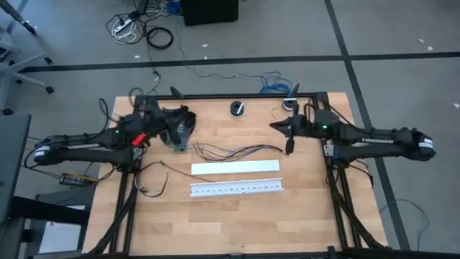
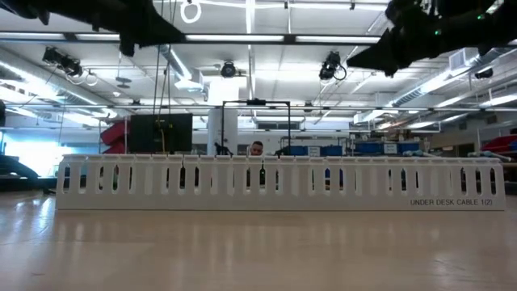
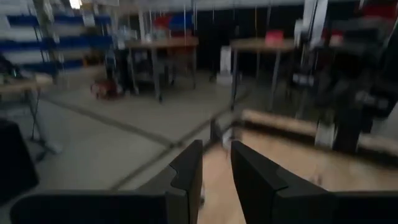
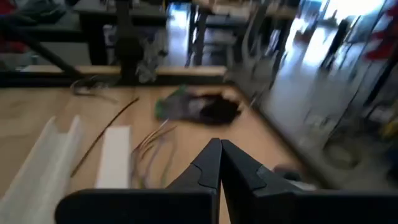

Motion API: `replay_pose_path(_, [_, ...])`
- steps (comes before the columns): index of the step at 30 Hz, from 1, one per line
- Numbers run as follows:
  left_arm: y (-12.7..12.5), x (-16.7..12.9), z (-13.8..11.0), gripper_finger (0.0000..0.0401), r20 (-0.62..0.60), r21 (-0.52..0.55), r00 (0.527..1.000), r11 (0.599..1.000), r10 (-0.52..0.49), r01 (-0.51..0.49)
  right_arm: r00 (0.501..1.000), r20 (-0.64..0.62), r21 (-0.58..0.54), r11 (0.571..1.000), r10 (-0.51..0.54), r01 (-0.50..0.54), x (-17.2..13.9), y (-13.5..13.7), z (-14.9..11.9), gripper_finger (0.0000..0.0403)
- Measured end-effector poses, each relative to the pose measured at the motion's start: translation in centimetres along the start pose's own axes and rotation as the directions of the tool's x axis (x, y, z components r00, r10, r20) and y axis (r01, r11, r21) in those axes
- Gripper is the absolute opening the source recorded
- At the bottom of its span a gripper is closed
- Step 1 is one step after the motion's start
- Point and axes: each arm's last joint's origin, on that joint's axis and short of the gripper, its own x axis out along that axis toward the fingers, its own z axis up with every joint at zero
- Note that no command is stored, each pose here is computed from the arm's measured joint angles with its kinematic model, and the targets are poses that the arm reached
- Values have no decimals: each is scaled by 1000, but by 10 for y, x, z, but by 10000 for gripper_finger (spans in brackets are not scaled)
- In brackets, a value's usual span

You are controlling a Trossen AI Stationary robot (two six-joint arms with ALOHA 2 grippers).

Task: Ziptie cables
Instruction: Move the white cable duct to the top center of the table

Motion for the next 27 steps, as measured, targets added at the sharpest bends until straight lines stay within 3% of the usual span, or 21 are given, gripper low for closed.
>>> replay_pose_path(7, [-16, 14, -23, 78, -193, -53, 947, 966, -258, 252, 961, -141, 129, 967, 238, -221, 19, 18, -21, 7])
replay_pose_path(13, [-35, 18, -35, 78, -266, -44, 875, 912, -404, 407, 916, -206, 195, 932, 345, -307, 26, 41, -31, 24])
replay_pose_path(19, [-44, 18, -34, 78, -239, -46, 864, 894, -443, 445, 888, -241, 257, 908, 392, -331, 26, 57, -36, 104])
replay_pose_path(27, [-46, 17, -33, 78, -219, -44, 865, 891, -450, 452, 868, -309, 148, 921, 389, -360, 29, 88, -48, 215])
